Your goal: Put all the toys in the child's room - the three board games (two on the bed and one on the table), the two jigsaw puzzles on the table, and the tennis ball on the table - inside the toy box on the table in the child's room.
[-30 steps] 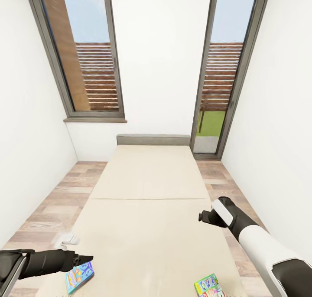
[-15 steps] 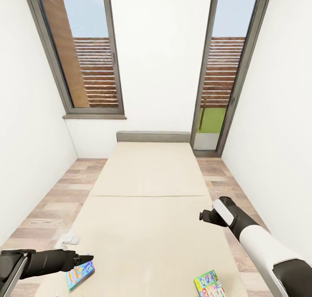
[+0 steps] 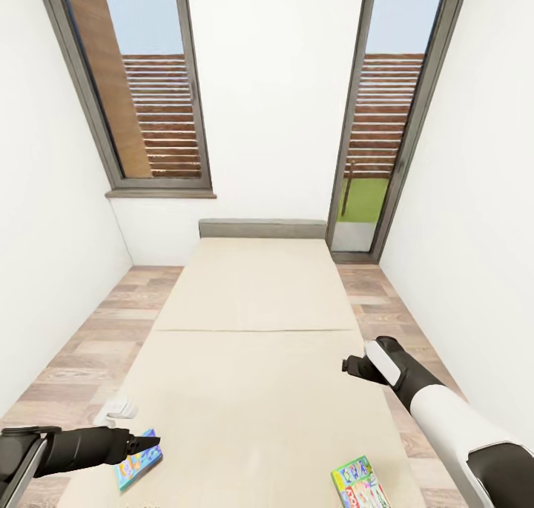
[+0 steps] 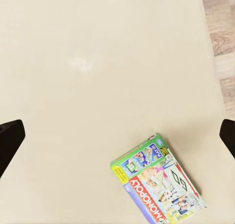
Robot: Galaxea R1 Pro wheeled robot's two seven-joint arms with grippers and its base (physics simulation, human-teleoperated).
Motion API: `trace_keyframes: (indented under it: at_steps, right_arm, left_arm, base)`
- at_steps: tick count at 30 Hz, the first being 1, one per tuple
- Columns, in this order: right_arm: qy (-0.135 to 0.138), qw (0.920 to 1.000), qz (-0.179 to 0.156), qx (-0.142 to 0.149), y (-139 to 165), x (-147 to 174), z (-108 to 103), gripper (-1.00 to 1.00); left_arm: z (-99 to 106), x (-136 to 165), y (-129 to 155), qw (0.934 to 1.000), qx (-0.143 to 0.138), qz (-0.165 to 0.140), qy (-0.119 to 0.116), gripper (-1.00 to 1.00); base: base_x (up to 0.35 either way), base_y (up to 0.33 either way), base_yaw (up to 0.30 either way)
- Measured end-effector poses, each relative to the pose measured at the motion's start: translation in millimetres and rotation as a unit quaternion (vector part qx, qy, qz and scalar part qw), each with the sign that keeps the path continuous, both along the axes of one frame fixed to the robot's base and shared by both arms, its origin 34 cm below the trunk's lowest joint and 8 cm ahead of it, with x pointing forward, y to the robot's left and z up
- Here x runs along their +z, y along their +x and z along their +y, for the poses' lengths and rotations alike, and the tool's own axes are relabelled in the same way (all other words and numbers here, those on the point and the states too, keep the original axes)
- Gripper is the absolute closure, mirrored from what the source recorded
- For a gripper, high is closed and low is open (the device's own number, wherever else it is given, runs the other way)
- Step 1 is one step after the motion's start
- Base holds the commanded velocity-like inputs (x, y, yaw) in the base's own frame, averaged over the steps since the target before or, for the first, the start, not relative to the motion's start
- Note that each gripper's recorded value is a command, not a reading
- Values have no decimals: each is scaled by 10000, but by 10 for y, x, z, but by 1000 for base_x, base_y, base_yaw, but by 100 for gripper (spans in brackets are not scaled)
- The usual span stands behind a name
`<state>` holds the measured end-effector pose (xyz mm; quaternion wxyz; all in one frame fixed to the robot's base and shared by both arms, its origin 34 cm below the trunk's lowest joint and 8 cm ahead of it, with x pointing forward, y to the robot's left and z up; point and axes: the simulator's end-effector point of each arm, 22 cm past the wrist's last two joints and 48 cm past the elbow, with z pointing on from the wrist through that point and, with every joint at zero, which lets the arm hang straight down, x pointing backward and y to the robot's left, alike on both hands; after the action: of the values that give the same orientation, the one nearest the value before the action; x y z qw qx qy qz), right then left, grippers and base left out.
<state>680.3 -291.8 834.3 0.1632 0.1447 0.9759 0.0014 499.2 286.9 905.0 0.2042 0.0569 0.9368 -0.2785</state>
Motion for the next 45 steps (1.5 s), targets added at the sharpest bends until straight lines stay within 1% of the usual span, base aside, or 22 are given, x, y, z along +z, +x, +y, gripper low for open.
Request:
trace_keyframes:
  at_steps: [27, 34, 45]
  right_arm:
    - [-34, 9999, 117, -41, -39, -238, -27, -100]
    - [-49, 9999, 65, -80, -16, -287, -40, -100]
    - [-73, 9999, 96, -101, -28, -380, -64, -100]
  left_arm:
    - [6, -170, -42, 9998, 2, 206, 10, -100]
    - [8, -217, -56, 9996, 5, 266, 13, -100]
    - [14, -284, -76, 9994, 8, 352, 18, -100]
  base:
    - [0, 0, 0]
    - [0, 0, 0]
    - [0, 0, 0]
